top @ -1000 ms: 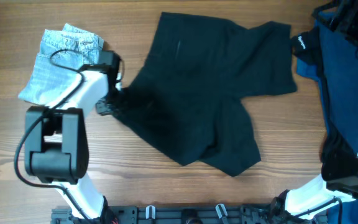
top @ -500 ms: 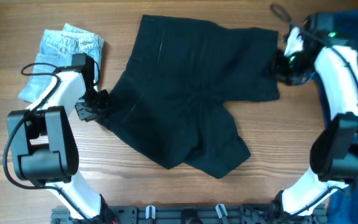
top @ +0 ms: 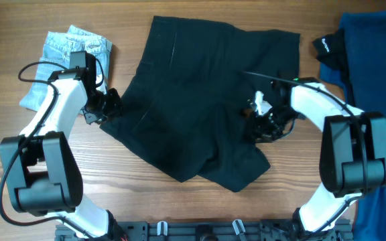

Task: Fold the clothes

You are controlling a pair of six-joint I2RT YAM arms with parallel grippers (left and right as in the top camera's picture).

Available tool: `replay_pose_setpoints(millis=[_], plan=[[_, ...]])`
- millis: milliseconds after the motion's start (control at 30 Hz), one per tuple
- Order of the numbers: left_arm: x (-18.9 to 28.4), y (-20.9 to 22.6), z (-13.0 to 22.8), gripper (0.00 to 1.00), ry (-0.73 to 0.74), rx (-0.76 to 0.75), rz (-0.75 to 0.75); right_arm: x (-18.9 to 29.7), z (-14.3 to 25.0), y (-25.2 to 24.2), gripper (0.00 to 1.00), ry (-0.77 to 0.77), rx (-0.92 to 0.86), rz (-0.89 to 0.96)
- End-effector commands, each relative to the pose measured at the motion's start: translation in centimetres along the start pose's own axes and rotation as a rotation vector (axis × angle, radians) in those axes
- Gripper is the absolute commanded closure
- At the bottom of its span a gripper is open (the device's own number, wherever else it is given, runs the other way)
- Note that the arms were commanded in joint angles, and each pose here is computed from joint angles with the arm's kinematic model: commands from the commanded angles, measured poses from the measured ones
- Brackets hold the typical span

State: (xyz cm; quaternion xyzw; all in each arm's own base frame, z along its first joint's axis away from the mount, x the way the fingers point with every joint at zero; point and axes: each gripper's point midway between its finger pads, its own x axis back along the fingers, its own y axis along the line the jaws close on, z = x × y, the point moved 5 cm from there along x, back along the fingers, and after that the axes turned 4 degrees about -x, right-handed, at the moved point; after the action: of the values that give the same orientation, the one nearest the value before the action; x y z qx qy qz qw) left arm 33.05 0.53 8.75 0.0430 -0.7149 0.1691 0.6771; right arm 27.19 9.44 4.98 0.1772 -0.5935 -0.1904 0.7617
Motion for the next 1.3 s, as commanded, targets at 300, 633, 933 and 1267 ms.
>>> replay_pose_setpoints(millis=[300,633,933,1267], plan=[[0.5,-0.5,-0.6,0.74,-0.032,-0.028,0.027,16.7,-5.7,-0.3,0.9,-0.451,-0.111,0.616],[0.5,-0.5,-0.6,0.7,-0.031,-0.028,0.027,9.8,-1.0,0.9,0.44,-0.1,-0.04,0.29],[0.5,-0.5,-0.6,0.7,-0.031,-0.05,0.028,1.8,3.8,-2.4,0.48,0.082,-0.108,0.181],[0.5,-0.5,-0.7,0.69,-0.039,-0.052,0.029,8.5,0.6,-1.2,0.96,-0.171,-0.164,0.345]])
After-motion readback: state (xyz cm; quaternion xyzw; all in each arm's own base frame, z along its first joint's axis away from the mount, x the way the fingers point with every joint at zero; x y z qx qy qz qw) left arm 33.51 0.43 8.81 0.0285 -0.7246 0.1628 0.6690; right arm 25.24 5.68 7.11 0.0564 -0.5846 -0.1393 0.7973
